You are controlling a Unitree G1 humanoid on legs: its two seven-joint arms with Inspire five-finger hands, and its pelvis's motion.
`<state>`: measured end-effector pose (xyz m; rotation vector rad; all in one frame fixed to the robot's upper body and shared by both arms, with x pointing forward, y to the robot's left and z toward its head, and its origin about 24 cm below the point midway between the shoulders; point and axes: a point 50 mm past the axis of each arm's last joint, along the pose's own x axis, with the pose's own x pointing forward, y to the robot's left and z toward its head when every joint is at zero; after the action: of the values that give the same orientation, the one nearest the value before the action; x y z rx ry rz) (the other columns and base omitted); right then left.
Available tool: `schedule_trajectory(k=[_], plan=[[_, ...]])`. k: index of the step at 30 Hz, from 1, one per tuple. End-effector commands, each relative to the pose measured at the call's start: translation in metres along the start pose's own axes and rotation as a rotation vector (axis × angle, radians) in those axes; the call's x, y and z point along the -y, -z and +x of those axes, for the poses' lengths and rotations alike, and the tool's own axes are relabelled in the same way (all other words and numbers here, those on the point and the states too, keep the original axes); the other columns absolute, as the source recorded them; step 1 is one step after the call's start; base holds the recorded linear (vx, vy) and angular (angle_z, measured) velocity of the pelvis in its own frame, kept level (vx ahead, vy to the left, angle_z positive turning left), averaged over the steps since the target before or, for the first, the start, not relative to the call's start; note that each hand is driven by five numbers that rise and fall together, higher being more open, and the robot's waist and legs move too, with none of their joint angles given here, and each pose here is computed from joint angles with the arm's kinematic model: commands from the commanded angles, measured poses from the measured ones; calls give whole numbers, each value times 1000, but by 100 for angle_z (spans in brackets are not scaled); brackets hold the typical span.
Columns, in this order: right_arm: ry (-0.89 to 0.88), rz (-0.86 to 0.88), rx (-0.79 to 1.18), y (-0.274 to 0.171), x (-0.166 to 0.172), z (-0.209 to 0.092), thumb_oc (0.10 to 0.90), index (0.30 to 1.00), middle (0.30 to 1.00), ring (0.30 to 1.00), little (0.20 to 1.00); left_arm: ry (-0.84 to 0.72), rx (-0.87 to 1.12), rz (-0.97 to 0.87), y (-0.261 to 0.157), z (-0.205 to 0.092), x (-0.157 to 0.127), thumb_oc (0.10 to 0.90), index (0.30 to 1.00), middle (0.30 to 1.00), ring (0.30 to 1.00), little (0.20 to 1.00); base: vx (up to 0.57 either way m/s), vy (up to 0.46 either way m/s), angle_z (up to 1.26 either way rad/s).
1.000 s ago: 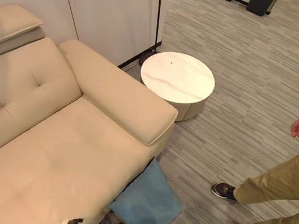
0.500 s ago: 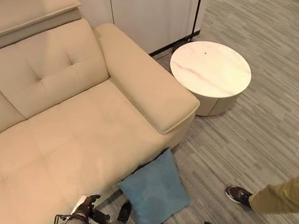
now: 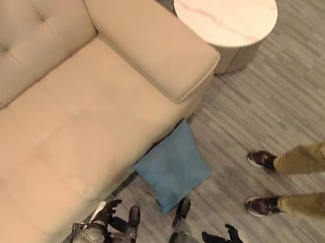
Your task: Pick up all the scattered cushions and arrange them neatly on the sofa.
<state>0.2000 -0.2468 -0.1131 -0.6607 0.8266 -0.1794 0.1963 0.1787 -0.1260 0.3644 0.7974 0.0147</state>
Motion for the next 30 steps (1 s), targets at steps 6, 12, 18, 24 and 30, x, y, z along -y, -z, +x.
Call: schedule_trajectory(k=[6, 12, 18, 24, 30], plan=[[139, 55, 114, -26, 25, 6, 800, 900, 900, 900, 900, -92, 152, -58, -33, 4, -11, 800, 900, 900, 900, 900, -91, -64, 0], [171, 84, 166, -43, 27, 7, 800, 900, 900, 900, 900, -150, 398, -115, -101, 3, -19, 800, 900, 900, 900, 900, -73, -31, 3], [244, 112, 245, -61, 37, 7, 800, 900, 900, 900, 900, -274, 655, -163, -172, -11, -39, 800, 900, 900, 900, 900, -57, -14, -1], [282, 129, 247, -67, 41, 9, 800, 900, 900, 900, 900, -349, 722, -140, -203, -15, -47, 800, 900, 900, 900, 900, -24, 0, -14], [294, 130, 228, -68, 42, 11, 800, 900, 900, 900, 900, -347, 730, -109, -223, -14, -36, 800, 900, 900, 900, 900, 12, -7, -3]])
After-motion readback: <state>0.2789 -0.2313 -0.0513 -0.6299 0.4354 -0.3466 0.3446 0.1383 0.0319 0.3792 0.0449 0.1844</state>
